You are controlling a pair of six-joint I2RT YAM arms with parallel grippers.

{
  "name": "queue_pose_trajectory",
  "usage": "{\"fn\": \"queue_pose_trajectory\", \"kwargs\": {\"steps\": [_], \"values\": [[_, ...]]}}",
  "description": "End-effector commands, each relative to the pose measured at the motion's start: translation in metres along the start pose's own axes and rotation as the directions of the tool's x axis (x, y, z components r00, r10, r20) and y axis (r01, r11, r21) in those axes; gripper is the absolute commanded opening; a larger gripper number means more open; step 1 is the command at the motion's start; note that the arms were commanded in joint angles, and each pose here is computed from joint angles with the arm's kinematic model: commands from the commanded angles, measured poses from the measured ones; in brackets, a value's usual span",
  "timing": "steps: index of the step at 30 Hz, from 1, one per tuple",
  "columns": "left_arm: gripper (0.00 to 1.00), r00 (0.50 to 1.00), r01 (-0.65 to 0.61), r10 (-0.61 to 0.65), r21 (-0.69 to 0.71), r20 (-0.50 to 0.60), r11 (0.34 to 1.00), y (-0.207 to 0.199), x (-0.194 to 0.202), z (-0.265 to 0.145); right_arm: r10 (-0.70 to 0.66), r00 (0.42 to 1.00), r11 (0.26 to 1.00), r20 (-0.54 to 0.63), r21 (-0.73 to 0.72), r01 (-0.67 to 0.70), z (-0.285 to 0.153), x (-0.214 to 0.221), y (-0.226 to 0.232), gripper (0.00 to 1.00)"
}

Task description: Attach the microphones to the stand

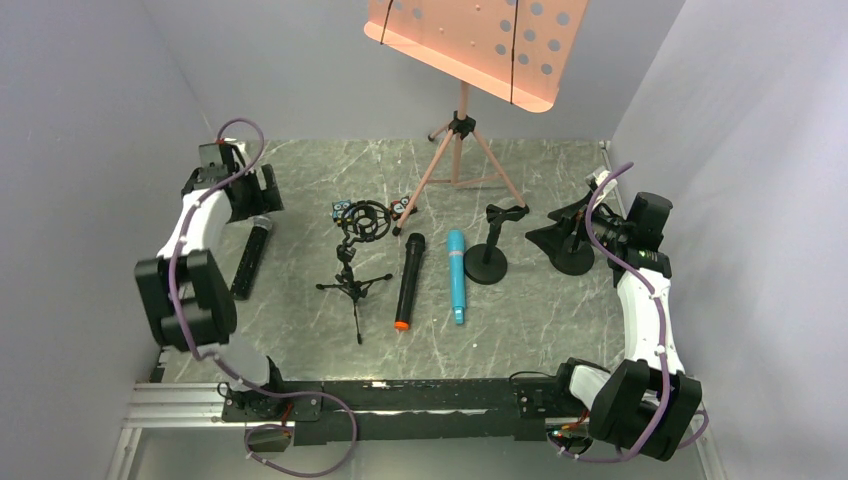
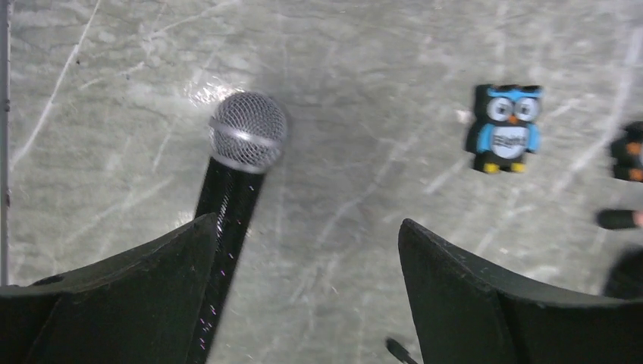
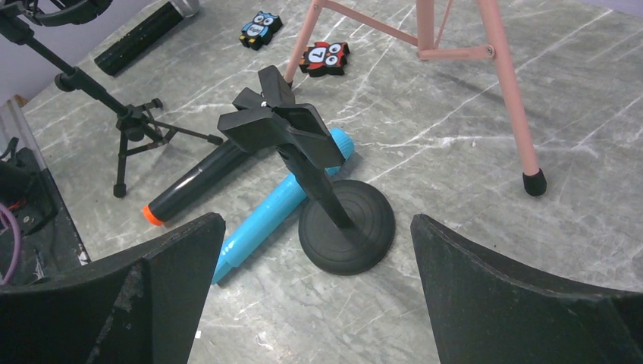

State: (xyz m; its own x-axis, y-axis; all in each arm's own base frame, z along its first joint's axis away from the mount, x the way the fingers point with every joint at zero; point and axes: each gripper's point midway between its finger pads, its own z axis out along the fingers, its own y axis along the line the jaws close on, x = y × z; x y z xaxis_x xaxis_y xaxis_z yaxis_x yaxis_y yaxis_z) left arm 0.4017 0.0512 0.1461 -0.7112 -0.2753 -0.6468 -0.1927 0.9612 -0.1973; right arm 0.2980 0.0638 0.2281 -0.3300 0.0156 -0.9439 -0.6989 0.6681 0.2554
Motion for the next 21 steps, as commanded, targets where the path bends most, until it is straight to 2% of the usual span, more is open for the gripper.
{"fn": "queue_pose_trajectory", "kwargs": {"steps": [1, 9, 13, 21], "values": [[0.91, 0.991, -0.099, 0.085, -0.136, -0.105, 0.986, 0.033, -0.002, 0.026, -0.047, 0.999, 0.998, 0.026, -0.038, 0.048, 0.000, -0.018, 0.006, 1.00], [0.78, 0.923, -0.216, 0.164, -0.115, -0.349, 0.970, 0.053, 0.040, 0.070, -0.031, 0.999, 0.999, 0.017, -0.039, 0.032, 0.001, -0.016, 0.004, 1.00], [0.77, 0.908, -0.218, 0.165, -0.099, -0.384, 0.971, 0.054, 0.053, 0.074, -0.024, 1.000, 0.999, 0.012, -0.037, 0.025, 0.002, -0.015, 0.002, 1.00], [0.68, 0.870, -0.218, 0.158, -0.076, -0.468, 0.973, 0.057, 0.074, 0.086, -0.022, 1.000, 0.999, 0.008, -0.032, 0.022, 0.002, -0.014, 0.001, 1.00]]}}
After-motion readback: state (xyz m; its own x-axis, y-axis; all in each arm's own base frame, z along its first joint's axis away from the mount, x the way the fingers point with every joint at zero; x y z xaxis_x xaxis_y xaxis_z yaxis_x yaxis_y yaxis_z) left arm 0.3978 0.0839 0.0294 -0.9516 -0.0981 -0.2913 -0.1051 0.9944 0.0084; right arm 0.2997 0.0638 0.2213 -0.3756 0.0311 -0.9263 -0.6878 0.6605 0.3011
